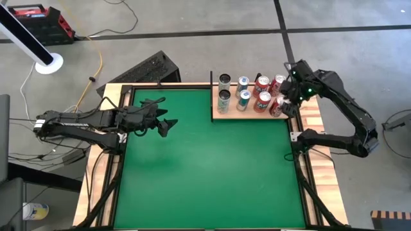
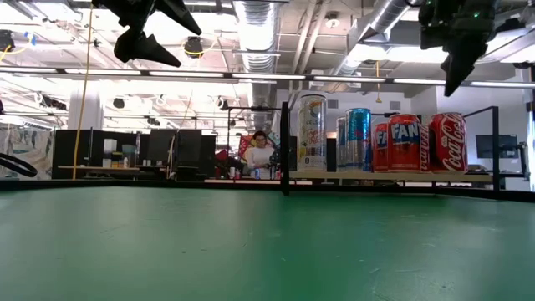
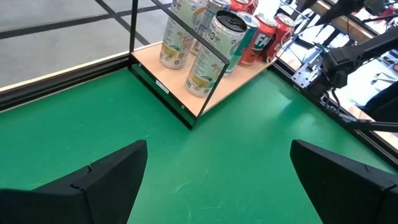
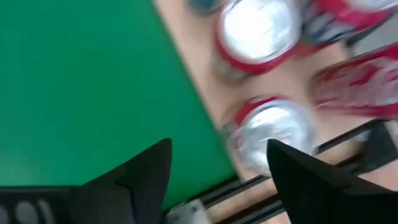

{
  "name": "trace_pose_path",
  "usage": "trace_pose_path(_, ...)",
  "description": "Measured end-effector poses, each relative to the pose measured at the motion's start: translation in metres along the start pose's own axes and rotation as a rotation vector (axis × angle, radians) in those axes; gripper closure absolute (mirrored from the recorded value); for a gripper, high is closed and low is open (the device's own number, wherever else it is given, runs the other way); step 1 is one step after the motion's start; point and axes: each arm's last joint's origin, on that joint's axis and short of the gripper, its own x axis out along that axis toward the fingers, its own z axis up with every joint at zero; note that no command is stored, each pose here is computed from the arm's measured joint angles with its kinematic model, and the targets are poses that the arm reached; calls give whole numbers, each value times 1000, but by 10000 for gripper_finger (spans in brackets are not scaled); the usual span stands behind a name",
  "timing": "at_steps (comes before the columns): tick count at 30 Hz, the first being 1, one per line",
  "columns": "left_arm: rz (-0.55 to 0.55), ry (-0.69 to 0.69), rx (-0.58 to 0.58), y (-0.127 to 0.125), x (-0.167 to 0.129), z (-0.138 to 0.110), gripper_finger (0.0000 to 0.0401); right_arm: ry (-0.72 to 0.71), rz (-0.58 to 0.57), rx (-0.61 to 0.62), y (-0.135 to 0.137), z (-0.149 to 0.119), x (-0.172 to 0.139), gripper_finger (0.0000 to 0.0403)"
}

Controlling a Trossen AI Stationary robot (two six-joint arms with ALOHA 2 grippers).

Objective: Place canned beverage on shelf
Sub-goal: Put the red soda can on the shelf aligned with the other soda can

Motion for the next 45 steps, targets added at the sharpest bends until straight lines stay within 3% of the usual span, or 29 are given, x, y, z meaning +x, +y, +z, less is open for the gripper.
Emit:
trace_pose_path(4,6,-4,18,0,0,0,21,43,47,-19,11,0,8,189)
trace_pose_path(10,18,-12,33,1,0,0,21,88,41,-37,14,1,22,367)
trace_pose_path(11,20,-13,36,1,0,0,21,103,25,-28,13,1,24,382)
trace_pose_path(16,21,-14,37,1,0,1,21,177,-84,30,4,6,39,377)
trace_pose_path(24,21,-14,35,1,0,1,21,229,-73,32,-2,15,56,388)
trace_pose_path(29,21,-13,30,1,0,1,21,261,-131,31,-6,18,62,386)
trace_pose_path(45,21,-12,32,1,0,0,21,287,-165,34,-8,17,63,385)
